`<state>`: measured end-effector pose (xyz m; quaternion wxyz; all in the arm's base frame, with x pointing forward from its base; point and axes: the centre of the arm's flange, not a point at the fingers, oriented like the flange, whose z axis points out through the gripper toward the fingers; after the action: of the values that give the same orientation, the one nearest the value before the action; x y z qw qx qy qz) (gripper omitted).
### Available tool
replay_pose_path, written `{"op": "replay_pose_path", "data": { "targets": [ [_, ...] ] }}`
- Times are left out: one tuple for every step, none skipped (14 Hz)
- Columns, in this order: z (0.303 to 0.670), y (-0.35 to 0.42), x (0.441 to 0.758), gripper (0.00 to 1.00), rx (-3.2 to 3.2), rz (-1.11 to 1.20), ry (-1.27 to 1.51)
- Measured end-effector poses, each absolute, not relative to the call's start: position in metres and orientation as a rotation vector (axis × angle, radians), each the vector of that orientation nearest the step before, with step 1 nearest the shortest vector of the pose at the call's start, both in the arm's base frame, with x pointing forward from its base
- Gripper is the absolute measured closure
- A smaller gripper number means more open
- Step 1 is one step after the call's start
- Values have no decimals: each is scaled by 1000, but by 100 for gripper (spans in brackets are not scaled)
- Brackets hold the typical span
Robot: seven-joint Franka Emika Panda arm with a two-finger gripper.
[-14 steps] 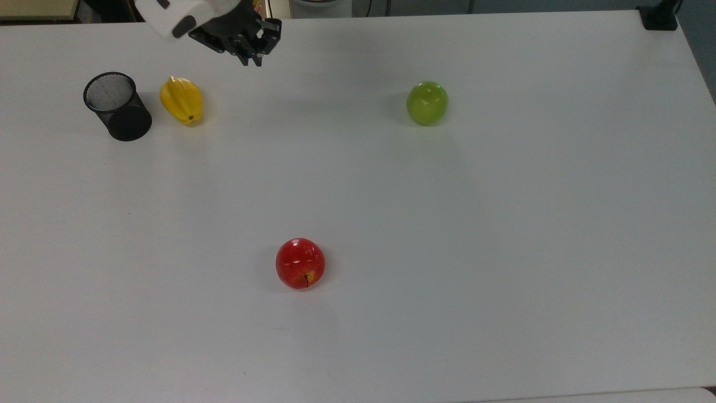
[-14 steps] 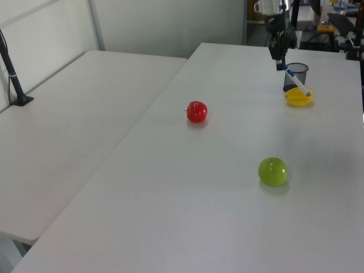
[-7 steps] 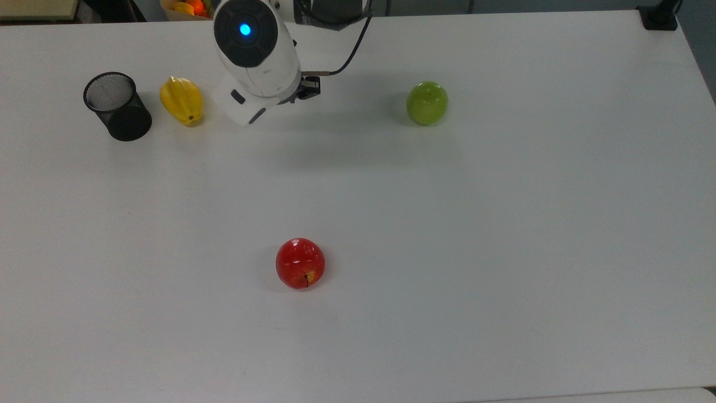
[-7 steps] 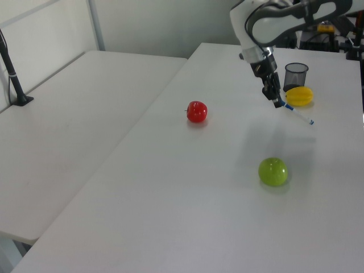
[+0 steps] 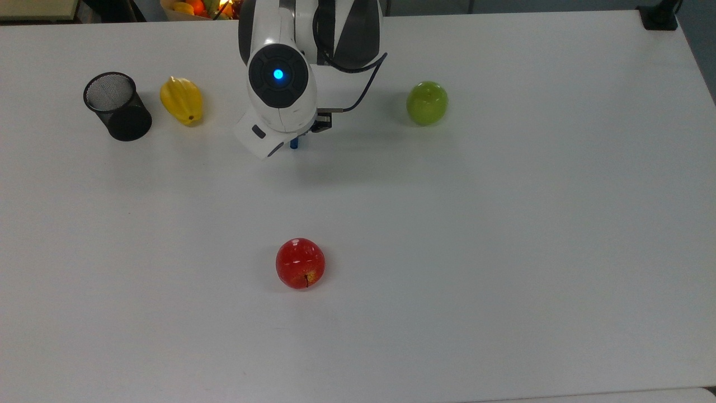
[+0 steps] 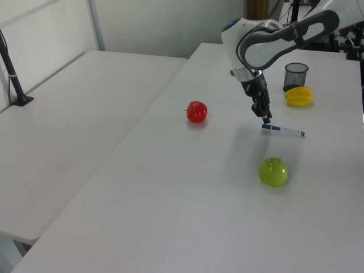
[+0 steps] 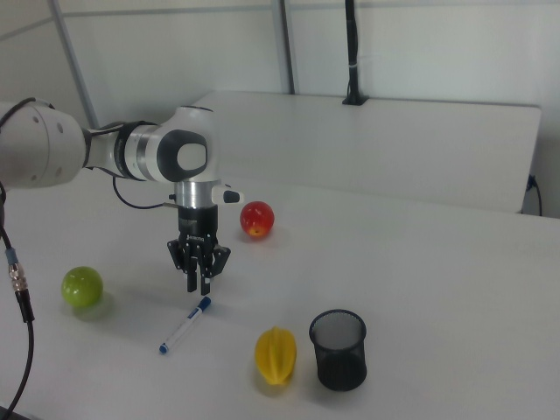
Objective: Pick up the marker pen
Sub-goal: 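Carry the held marker toward the green apple and lower it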
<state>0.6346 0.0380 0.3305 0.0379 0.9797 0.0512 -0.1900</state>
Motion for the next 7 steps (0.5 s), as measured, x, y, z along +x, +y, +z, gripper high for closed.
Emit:
{"op": "replay_pose_path", "data": {
  "targets": [
    [330, 39, 636, 64, 3005, -563, 148],
    [331, 40, 638, 50, 3006, -550, 143],
    [336, 39, 640, 35, 3008, -533, 138],
    [349, 36, 644, 20, 3013, -493, 107],
    [367, 28, 646, 7, 3024, -446, 71],
    [397, 12, 647, 0, 3042, -372, 20],
    [426, -4, 644, 0, 3057, -305, -19]
  ]
}}
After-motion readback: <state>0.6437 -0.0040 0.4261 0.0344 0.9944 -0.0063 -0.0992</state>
